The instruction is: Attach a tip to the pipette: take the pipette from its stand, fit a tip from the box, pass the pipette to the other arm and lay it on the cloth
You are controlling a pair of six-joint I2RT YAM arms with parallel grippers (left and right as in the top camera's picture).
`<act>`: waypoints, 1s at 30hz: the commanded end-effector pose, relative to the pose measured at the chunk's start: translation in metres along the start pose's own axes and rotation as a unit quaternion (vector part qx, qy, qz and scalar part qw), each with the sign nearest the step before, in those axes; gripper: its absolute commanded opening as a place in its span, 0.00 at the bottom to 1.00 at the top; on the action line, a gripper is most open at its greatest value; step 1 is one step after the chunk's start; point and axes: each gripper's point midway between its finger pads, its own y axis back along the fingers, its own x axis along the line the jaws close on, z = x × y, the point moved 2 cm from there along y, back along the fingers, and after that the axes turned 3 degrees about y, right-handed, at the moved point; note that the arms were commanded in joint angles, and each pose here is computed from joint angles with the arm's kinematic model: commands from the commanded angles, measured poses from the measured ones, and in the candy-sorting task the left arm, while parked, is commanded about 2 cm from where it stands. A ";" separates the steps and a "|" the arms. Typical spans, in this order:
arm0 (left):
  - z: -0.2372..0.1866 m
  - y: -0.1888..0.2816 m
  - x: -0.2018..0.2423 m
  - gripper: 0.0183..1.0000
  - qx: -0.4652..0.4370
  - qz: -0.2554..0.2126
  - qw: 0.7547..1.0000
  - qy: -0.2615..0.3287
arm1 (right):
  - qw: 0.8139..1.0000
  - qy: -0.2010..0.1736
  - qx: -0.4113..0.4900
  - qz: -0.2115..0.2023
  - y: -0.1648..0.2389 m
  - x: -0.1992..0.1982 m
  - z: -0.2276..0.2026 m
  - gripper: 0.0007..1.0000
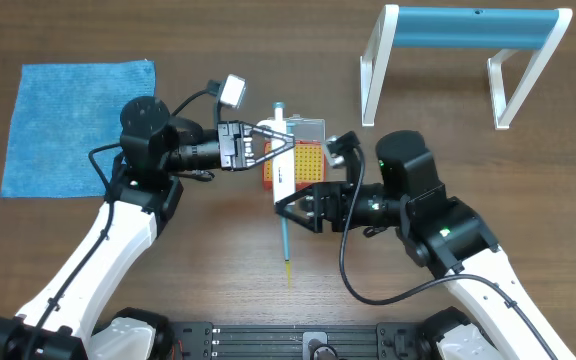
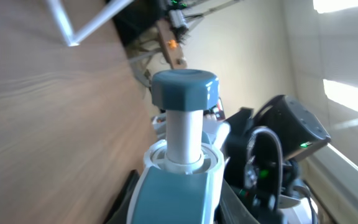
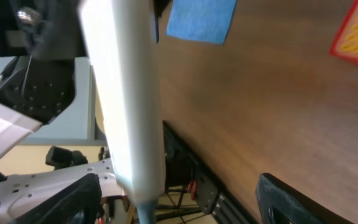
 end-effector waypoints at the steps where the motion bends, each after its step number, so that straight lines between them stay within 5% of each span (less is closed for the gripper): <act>1: 0.012 0.025 0.059 0.01 -0.066 0.110 0.991 0.037 | 0.998 0.041 -0.024 0.030 0.023 0.002 0.015 0.82; 8: 0.029 0.092 0.077 0.00 -0.123 0.170 0.974 0.090 | 0.996 0.041 -0.050 0.058 0.047 -0.003 0.027 0.81; 10: 0.042 0.127 0.074 0.00 -0.152 0.231 0.956 0.094 | 0.996 0.045 -0.052 0.056 0.048 -0.004 0.028 0.81; 14: 0.062 0.208 0.071 0.01 -0.128 0.443 0.879 0.121 | 0.996 0.044 -0.053 0.055 0.048 -0.004 0.029 0.81; 17: 0.103 0.251 0.067 0.01 -0.117 0.478 0.857 0.154 | 0.996 0.043 -0.061 0.039 0.048 -0.009 0.031 0.81; 19: 0.153 0.306 0.089 0.00 -0.135 0.547 0.808 0.175 | 0.997 0.036 -0.066 0.024 0.048 -0.014 0.032 0.81; 22: 0.173 0.349 0.128 0.01 -0.117 0.647 0.735 0.168 | 0.996 0.009 -0.083 -0.022 0.048 -0.029 0.036 0.81; 26: 0.181 0.369 0.185 0.01 -0.065 0.689 0.706 0.150 | 0.992 -0.027 -0.099 -0.080 0.051 -0.049 0.037 0.82; 30: 0.184 0.381 0.228 0.01 0.005 0.734 0.670 0.109 | 0.989 -0.064 -0.106 -0.084 0.051 -0.052 0.038 0.82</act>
